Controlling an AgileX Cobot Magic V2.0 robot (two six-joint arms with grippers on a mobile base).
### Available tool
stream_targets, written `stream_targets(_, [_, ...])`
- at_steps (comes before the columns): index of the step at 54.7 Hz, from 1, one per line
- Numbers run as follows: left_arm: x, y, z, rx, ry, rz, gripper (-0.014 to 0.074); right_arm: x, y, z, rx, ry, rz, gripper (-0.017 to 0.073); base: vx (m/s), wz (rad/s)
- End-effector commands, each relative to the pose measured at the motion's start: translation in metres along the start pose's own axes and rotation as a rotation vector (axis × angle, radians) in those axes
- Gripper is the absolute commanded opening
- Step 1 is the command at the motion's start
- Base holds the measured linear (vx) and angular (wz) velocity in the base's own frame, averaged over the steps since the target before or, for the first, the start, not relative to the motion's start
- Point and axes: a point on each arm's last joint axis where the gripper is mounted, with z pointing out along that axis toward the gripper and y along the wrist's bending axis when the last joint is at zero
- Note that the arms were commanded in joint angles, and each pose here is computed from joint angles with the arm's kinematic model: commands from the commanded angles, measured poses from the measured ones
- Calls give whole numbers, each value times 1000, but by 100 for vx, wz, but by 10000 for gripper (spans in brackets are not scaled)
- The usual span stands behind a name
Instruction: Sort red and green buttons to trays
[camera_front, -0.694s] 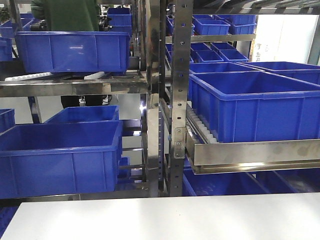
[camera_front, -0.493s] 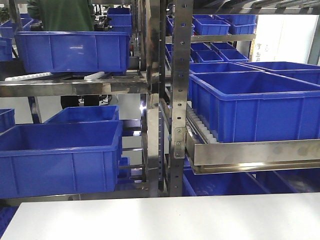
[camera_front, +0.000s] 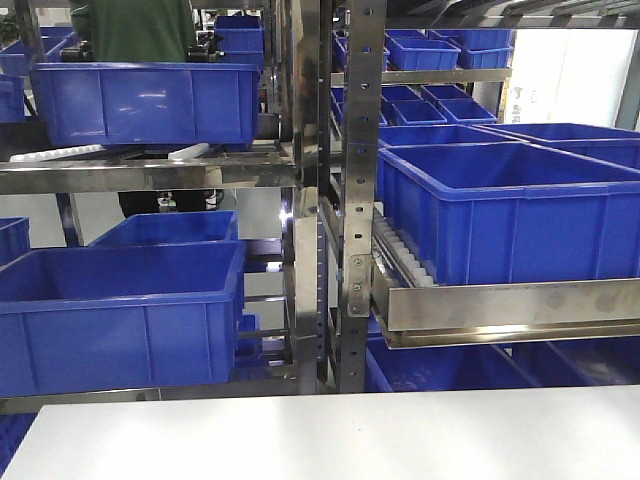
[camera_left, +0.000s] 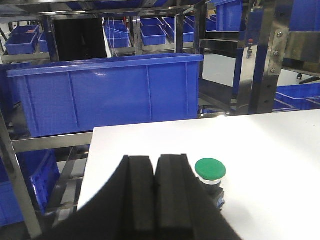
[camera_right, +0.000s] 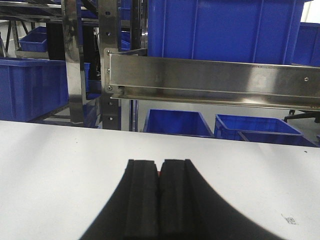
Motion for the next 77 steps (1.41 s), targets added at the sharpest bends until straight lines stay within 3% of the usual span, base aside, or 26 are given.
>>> stream_targets(1, [-19, 0, -2, -9, -127, 114, -6, -8, -1, 0, 11, -110, -8, -8, 0, 0])
stream_targets(3, [-21, 0, -3, -17, -156, 190, -6, -9, -1, -1, 12, -123, -8, -8, 0, 0])
stream_targets(7, [-26, 0, -4, -23, -208, 255, -6, -13, -1, -1, 14, -163, -8, -8, 0, 0])
stream_targets(17, [-43, -2, -9, -17, -372, 248, -6, -29, -2, -5, 23, -318, -7, -8, 0, 0])
stream_targets(20, [-50, -3, -12, -7, -457, 195, -6, -38, -2, -8, 26, -352, -8, -8, 0, 0])
stream_targets(25, [-65, -2, -20, 13, -623, 51, -6, -60, -4, -15, 31, -403, -13, -8, 0, 0])
stream_targets(28, [-78, 0, -25, 19, -653, -51, -6, -77, -5, -19, 35, -436, -20, -8, 0, 0])
stream_targets(31, [-96, 2, -29, 21, -642, -123, -6, -100, -7, -24, 40, -476, -30, -8, 0, 0])
stream_targets(33, [-107, 3, -30, 19, -616, -136, -6, -115, -8, -25, 43, -487, -38, -8, 0, 0])
stream_targets(40, [-154, 2, -18, 6, -490, -60, -6, -161, -11, -9, 47, -448, -73, -8, 0, 0])
stream_targets(50, [-195, 3, 30, 1, -371, -44, -6, -187, -13, 41, 36, -348, -72, -8, 0, 0])
stream_targets(66, [-191, 2, 73, 0, -239, -42, 9, -165, -11, 93, 17, -168, -68, 15, 0, 0])
stream_targets(73, [-188, 2, 78, 0, -213, -42, 87, -164, -11, 94, 16, -165, -60, 111, 0, 0])
stream_targets(77, [-187, 2, 81, 0, -201, -42, 157, -164, -11, 94, 15, -163, -53, 212, 0, 0])
